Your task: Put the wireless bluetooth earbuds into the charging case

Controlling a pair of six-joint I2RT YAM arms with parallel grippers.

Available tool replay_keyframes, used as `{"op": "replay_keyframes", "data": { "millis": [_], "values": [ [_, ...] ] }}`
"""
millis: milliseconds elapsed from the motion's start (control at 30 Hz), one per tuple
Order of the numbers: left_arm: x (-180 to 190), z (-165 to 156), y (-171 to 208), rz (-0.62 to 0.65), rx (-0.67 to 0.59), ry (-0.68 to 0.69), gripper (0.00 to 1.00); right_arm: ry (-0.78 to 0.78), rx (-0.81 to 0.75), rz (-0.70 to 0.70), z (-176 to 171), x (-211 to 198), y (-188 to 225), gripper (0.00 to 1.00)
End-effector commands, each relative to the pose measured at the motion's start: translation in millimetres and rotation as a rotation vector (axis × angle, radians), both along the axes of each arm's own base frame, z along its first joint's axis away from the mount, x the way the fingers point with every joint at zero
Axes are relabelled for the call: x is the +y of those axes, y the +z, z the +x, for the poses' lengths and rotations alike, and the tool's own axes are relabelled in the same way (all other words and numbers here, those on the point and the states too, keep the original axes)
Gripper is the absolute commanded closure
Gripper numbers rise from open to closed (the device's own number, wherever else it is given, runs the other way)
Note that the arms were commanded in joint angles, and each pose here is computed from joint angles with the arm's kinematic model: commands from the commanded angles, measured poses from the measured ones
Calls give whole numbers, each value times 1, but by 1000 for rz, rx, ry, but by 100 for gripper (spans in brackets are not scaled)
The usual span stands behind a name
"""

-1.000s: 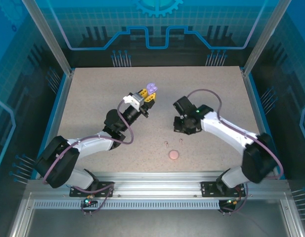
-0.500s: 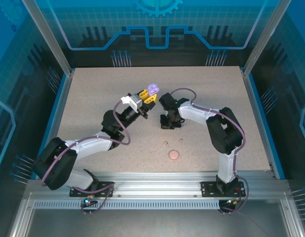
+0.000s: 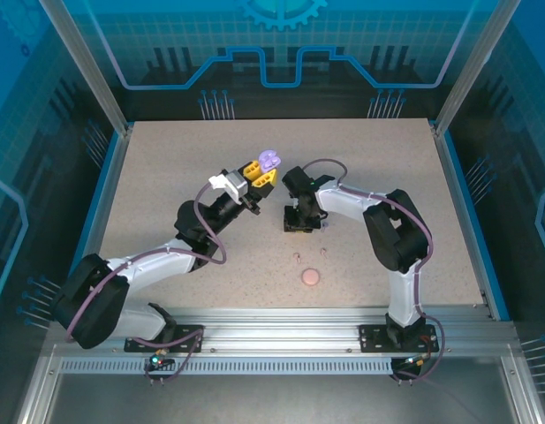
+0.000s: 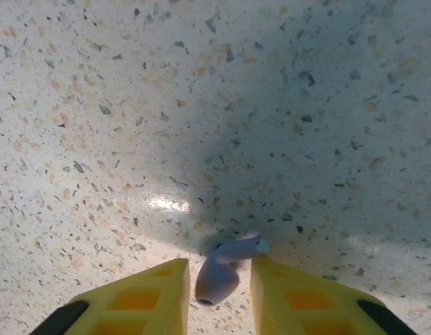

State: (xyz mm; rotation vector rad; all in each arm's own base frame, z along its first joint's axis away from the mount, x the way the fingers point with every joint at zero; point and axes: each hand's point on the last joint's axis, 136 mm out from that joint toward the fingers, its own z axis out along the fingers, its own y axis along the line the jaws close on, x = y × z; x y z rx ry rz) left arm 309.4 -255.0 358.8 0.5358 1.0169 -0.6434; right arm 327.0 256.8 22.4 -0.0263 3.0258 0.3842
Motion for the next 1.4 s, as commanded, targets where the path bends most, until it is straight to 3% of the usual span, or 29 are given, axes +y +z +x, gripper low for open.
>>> {"op": "replay_keyframes", "data": {
  "millis": [0, 200, 633, 833, 1067, 1367],
  "values": [
    [7, -1, 8, -47, -15, 10, 100, -14, -12, 13, 4, -1, 10, 63],
    [8, 0, 10, -54, -16, 13, 100, -30, 7, 28, -5, -1, 8, 56],
    [10, -1, 13, -55, -12, 19, 100, -16, 37, 122, -9, 35, 9, 55],
    [10, 1, 12, -56, -4, 22, 100, 4, -8, 149, -3, 41, 33, 55],
    [9, 2, 15, -58, -9, 21, 100, 2, -49, 102, 9, 16, 41, 53],
    [9, 3, 15, -54, -7, 27, 100, 202, -35, -35, 15, 7, 18, 54]
  ]
}}
